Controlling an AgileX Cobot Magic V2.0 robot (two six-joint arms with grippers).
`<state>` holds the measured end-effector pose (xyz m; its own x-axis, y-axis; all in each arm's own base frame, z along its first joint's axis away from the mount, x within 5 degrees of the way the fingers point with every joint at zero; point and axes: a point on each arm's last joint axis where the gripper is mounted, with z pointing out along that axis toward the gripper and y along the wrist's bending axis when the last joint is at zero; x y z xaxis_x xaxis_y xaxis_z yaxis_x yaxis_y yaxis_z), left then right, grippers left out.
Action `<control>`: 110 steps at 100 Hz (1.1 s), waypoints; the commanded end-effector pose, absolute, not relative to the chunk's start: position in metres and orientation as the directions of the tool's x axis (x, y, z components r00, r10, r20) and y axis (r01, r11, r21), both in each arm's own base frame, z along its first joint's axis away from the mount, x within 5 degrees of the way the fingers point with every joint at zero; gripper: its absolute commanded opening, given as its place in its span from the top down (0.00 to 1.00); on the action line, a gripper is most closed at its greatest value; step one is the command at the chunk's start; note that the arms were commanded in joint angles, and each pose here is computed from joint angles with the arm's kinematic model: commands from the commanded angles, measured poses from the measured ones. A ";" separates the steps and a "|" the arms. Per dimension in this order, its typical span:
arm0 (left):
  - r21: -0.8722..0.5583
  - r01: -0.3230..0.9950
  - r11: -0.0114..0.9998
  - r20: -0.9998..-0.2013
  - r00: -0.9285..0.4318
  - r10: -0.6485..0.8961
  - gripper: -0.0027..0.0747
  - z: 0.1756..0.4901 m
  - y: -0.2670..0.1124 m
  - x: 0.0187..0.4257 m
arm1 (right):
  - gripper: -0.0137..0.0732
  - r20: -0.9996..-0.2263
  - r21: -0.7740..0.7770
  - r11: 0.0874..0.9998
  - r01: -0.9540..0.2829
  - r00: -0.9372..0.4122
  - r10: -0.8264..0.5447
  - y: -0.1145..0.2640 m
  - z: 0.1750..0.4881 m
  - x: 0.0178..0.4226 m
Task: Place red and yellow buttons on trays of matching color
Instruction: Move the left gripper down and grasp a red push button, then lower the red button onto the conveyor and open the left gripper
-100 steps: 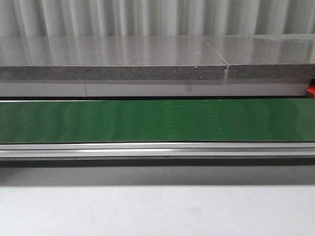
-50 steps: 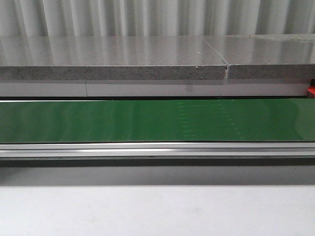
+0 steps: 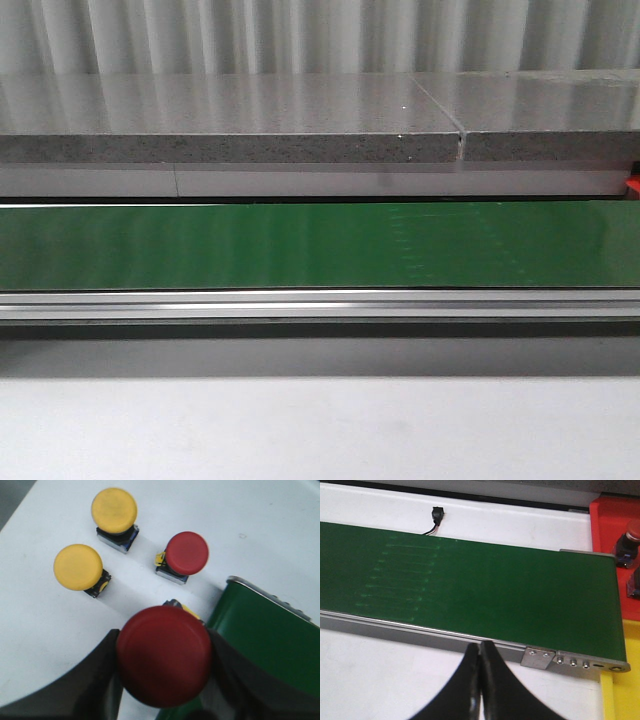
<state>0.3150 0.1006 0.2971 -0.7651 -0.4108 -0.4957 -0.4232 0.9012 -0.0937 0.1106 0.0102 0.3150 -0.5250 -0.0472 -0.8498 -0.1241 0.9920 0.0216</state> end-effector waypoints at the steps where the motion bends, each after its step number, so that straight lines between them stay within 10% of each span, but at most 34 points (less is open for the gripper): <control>1: -0.094 -0.362 0.927 -0.590 -0.730 -0.345 0.89 0.333 0.085 0.306 | 0.92 -0.889 0.016 0.994 -0.112 -0.457 -0.037 0.009 0.327 0.113; 110: -0.014 -0.134 0.991 -0.462 -0.878 -0.125 0.79 0.269 0.023 0.315 | 0.92 -0.889 0.016 0.994 -0.112 -0.457 -0.037 0.009 0.327 0.113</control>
<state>0.3134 0.0233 0.2547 -0.9050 -0.1435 -0.4005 -0.1461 0.9890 -0.0244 0.1106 0.0102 0.3150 -0.5250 -0.0472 -0.8498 -0.1241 0.9920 0.0216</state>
